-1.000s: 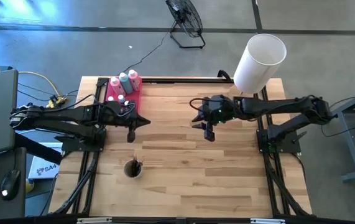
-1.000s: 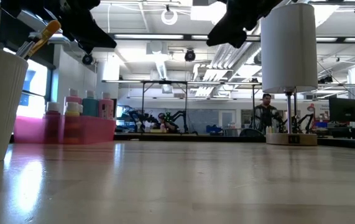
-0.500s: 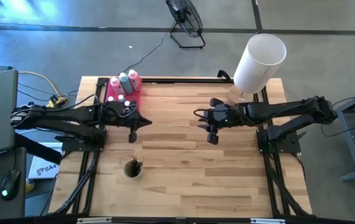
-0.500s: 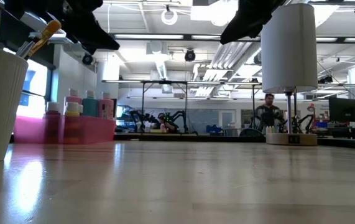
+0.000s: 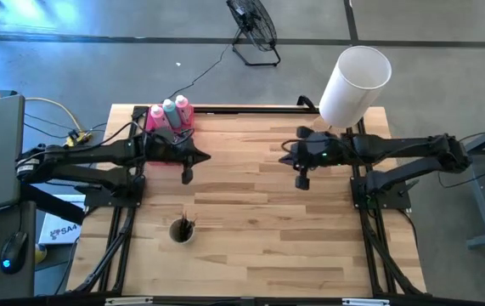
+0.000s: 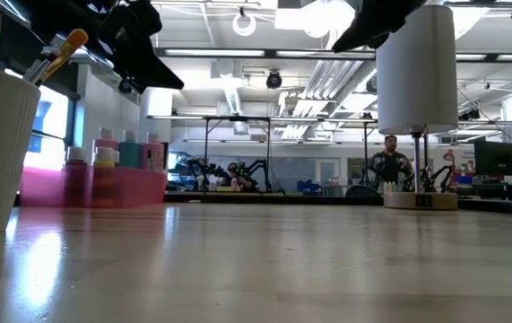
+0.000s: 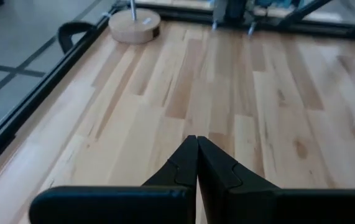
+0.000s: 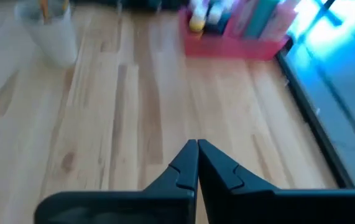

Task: Pick & Place Paint Supplies
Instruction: Put the silver paintbrush into the light brown cup

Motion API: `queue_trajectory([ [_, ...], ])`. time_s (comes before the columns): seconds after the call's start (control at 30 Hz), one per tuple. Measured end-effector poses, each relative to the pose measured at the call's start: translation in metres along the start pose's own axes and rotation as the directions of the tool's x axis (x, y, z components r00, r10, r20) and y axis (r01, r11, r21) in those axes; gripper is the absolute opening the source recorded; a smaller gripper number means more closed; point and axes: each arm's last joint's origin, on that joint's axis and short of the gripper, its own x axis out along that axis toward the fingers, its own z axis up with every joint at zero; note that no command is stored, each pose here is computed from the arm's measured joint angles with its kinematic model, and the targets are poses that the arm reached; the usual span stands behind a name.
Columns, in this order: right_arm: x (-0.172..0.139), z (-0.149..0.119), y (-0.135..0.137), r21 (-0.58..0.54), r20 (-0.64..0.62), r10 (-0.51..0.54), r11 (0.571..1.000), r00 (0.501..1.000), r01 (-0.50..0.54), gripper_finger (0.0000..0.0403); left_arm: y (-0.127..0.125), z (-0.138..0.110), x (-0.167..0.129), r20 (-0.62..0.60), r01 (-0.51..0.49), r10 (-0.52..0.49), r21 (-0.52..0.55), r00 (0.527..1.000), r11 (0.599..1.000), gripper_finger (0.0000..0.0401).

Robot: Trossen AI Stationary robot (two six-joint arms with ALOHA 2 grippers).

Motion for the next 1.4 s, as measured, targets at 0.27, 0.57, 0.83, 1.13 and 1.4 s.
queue_trajectory([
  [0.27, -0.013, -0.049, -0.009, 0.083, 0.276, -0.028, 0.997, 0.961, 0.005, 0.0003, 0.005, 0.008, 0.011, 0.09, 0.039, -0.039, 0.006, 0.995, 0.999, 0.0003],
  [0.57, -0.003, -0.101, -0.016, 0.129, 0.491, 0.002, 0.989, 0.871, -0.075, 0.0003, 0.008, 0.013, 0.033, 0.09, 0.01, -0.01, 0.005, 0.996, 1.0, 0.0003],
  [0.83, 0.002, -0.12, -0.028, 0.144, 0.555, 0.031, 0.981, 0.832, -0.133, 0.0002, 0.02, 0.031, 0.061, 0.063, -0.106, 0.103, 0.06, 0.993, 0.993, 0.0003],
  [1.13, 0.004, -0.13, -0.037, 0.176, 0.534, -0.019, 0.98, 0.845, -0.089, 0.0002, 0.058, 0.039, 0.094, 0.065, -0.192, 0.193, -0.023, 0.979, 0.981, 0.0003],
  [1.4, 0.004, -0.132, -0.038, 0.198, 0.527, -0.027, 0.976, 0.85, -0.093, 0.0002, 0.077, 0.031, 0.133, -0.015, -0.314, 0.313, -0.05, 0.95, 0.948, 0.0003],
])
